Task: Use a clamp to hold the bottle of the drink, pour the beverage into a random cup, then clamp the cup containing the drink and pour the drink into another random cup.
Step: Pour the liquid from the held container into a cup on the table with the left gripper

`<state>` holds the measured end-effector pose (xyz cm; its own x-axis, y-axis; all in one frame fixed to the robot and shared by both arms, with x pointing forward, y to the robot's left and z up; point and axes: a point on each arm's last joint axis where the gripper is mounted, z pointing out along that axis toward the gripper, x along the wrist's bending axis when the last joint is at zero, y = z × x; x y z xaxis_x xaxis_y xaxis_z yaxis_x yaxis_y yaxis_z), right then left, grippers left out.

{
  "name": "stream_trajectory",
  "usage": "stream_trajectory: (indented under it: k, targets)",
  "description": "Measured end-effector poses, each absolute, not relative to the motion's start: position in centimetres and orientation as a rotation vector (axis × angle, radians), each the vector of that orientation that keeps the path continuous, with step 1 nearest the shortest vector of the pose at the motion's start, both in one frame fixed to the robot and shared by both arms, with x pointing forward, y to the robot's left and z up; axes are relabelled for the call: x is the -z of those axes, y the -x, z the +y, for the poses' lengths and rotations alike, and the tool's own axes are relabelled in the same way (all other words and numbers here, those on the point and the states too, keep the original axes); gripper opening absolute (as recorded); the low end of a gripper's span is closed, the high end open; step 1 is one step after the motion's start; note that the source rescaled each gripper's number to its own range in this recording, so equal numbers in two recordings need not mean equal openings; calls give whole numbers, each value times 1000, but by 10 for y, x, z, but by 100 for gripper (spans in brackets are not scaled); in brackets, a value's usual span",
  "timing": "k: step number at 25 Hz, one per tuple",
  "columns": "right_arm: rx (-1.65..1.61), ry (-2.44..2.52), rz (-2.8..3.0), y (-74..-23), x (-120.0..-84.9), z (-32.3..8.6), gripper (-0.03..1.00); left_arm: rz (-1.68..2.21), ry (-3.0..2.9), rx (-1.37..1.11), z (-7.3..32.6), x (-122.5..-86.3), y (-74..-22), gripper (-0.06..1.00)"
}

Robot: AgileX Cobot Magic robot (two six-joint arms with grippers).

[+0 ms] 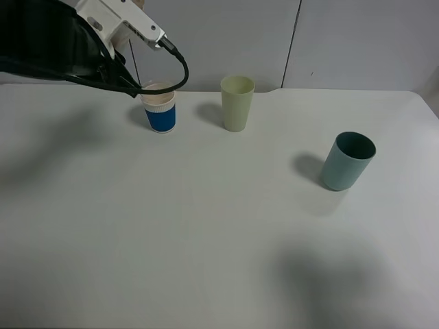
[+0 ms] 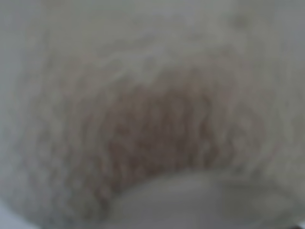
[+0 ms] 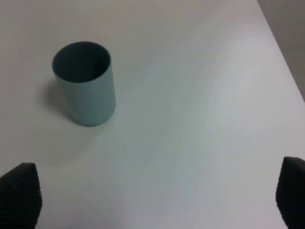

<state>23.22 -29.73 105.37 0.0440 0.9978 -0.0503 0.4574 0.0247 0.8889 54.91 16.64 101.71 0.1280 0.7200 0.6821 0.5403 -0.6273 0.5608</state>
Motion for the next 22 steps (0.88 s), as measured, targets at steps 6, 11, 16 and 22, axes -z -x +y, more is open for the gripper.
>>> stream_trajectory:
  k: [6, 11, 16, 22]
  targets:
    - [-876, -1542, 1522, -232, -1054, -297, 97, 1167, -2350, -1596, 153, -1011, -573, 0]
    - [-876, -1542, 1522, -232, -1054, -297, 97, 1129, -2394, -1615, 144, -1004, -588, 0]
    - [-876, -1542, 1522, -232, -1054, -297, 97, 1097, -2427, -1621, 134, -996, -602, 0]
    - [-876, -1542, 1522, -232, -1054, -297, 97, 1064, -2453, -1631, 123, -987, -618, 0]
